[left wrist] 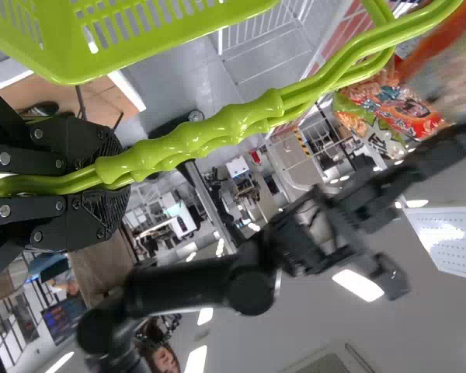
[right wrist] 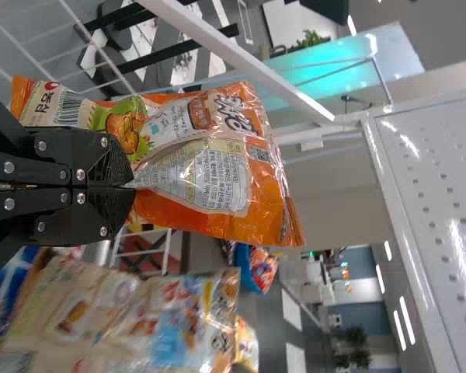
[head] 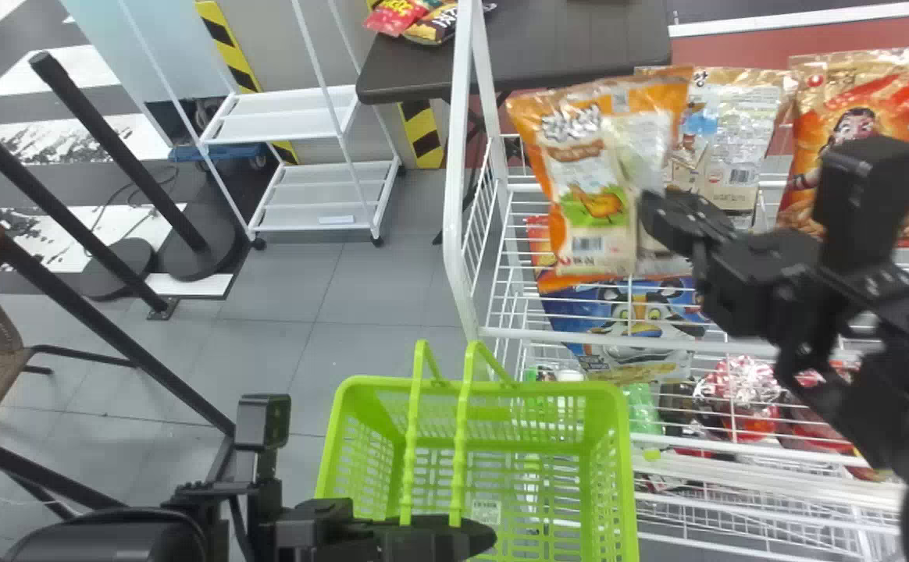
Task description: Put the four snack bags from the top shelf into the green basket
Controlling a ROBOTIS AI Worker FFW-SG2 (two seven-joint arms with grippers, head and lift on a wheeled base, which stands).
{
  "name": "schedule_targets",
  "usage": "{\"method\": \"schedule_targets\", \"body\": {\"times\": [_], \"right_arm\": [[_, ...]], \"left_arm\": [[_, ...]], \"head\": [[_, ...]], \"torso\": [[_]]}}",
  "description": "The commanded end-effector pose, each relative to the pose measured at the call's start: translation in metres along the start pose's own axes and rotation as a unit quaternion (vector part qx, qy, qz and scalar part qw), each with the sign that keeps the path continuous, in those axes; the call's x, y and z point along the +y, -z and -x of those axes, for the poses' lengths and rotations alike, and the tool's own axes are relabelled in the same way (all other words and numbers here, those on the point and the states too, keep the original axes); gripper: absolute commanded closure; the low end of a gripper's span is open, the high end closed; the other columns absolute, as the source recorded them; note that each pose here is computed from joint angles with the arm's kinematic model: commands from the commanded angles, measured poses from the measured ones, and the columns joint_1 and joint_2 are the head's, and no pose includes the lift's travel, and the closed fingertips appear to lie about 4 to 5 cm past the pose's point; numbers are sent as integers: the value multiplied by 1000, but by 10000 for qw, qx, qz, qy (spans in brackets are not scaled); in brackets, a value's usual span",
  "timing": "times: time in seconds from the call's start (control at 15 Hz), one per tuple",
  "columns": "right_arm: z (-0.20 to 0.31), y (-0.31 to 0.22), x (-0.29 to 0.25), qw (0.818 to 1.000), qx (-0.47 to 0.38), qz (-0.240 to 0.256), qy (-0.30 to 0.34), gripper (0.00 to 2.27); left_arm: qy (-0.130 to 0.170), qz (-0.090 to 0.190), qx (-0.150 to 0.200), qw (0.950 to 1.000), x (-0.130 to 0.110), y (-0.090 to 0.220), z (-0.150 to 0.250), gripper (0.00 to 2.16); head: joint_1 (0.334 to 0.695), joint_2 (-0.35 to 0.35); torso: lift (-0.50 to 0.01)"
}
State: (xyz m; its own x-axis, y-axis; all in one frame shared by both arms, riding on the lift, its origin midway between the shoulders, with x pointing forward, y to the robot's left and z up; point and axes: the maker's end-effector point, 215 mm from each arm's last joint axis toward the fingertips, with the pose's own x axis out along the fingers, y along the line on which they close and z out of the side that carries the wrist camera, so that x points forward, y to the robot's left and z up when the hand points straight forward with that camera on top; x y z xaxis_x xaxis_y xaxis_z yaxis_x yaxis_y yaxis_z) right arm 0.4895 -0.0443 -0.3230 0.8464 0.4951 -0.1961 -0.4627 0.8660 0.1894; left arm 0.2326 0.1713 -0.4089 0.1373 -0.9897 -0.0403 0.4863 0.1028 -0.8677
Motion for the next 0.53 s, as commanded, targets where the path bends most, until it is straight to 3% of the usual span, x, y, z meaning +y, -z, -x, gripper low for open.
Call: {"method": "schedule_targets", "body": {"times": [0.0, 0.27, 0.47], "right_arm": [[52, 9, 5, 9998, 45, -140, 165, 2246], [105, 61, 29, 9956, 783, -504, 76, 2246], [108, 111, 73, 9867, 1433, -683, -347, 2246]], "left_arm": [[61, -60, -5, 10000, -2, -7, -1, 2145], [57, 32, -32, 10000, -1, -9, -2, 2145], [74, 40, -27, 10000, -2, -9, -4, 2145]], "head": [[695, 210], [695, 180], [695, 202]], "torso": [[0], [0], [0]]}}
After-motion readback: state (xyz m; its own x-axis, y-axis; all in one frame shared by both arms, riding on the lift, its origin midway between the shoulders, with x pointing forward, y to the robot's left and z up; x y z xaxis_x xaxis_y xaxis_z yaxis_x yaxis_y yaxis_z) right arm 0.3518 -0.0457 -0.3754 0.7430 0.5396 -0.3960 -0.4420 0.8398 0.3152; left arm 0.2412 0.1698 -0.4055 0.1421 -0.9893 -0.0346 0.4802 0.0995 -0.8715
